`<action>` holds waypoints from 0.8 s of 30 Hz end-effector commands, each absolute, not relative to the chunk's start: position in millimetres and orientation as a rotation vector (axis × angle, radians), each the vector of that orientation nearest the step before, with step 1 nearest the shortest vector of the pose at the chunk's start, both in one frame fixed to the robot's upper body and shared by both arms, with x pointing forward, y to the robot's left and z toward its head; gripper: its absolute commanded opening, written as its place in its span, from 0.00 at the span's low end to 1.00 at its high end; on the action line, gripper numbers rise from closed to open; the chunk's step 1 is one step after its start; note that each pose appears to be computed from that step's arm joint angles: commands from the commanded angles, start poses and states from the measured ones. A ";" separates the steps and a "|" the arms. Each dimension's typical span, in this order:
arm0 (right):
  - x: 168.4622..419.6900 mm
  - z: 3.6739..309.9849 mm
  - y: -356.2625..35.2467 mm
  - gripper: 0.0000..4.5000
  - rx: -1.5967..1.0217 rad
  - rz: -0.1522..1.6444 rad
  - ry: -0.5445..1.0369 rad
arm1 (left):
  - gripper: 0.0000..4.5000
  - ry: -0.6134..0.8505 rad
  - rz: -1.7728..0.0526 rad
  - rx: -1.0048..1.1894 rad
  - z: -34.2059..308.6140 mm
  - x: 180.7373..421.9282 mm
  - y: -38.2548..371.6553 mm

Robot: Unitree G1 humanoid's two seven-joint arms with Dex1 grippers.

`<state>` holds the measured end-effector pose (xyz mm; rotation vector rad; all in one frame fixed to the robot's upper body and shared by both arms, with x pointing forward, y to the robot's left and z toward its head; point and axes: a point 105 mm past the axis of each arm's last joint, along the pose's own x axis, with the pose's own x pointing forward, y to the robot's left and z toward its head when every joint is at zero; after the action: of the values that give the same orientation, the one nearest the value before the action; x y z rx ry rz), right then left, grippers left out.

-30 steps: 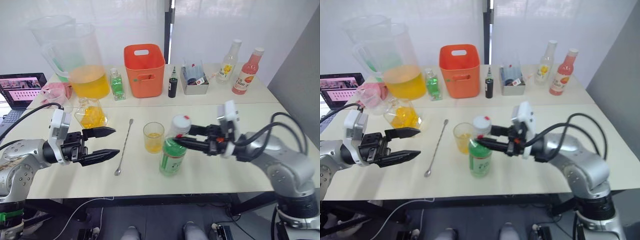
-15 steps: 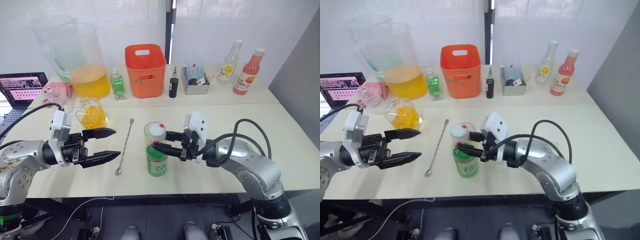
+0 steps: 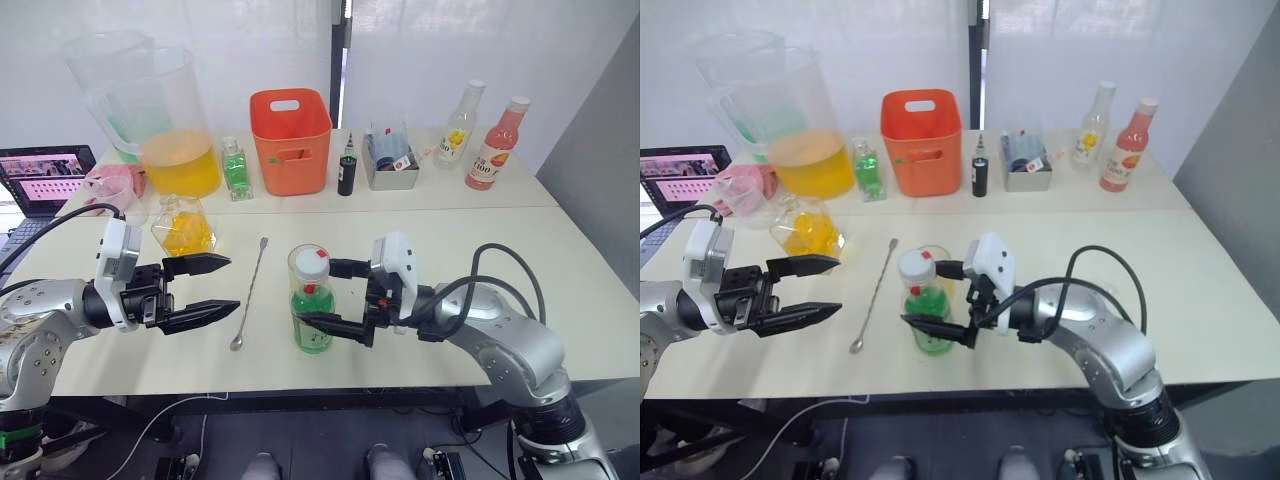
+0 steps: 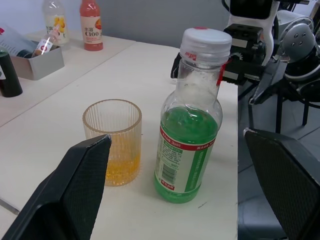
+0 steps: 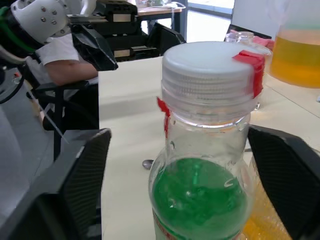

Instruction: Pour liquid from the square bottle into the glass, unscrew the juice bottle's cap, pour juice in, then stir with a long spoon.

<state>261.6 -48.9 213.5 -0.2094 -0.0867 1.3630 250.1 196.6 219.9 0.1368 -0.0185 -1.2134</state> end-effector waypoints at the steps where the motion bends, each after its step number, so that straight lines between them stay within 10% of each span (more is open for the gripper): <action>1: 262.8 229.5 -72.2 0.99 -0.242 1.435 -0.124 | 1.00 -0.085 -1.215 0.195 231.8 237.6 197.2; 11: 273.6 238.1 -77.1 0.99 -0.417 1.862 -0.068 | 1.00 -0.056 -1.127 0.197 213.5 215.9 200.9; 24: 306.1 244.9 -39.3 0.99 -0.456 1.950 -0.137 | 1.00 -0.059 -1.044 0.190 212.5 197.4 201.3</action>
<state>315.5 -43.4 232.3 -0.4407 -0.0722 1.8689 200.9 202.8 204.3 0.1704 -0.0201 -1.0453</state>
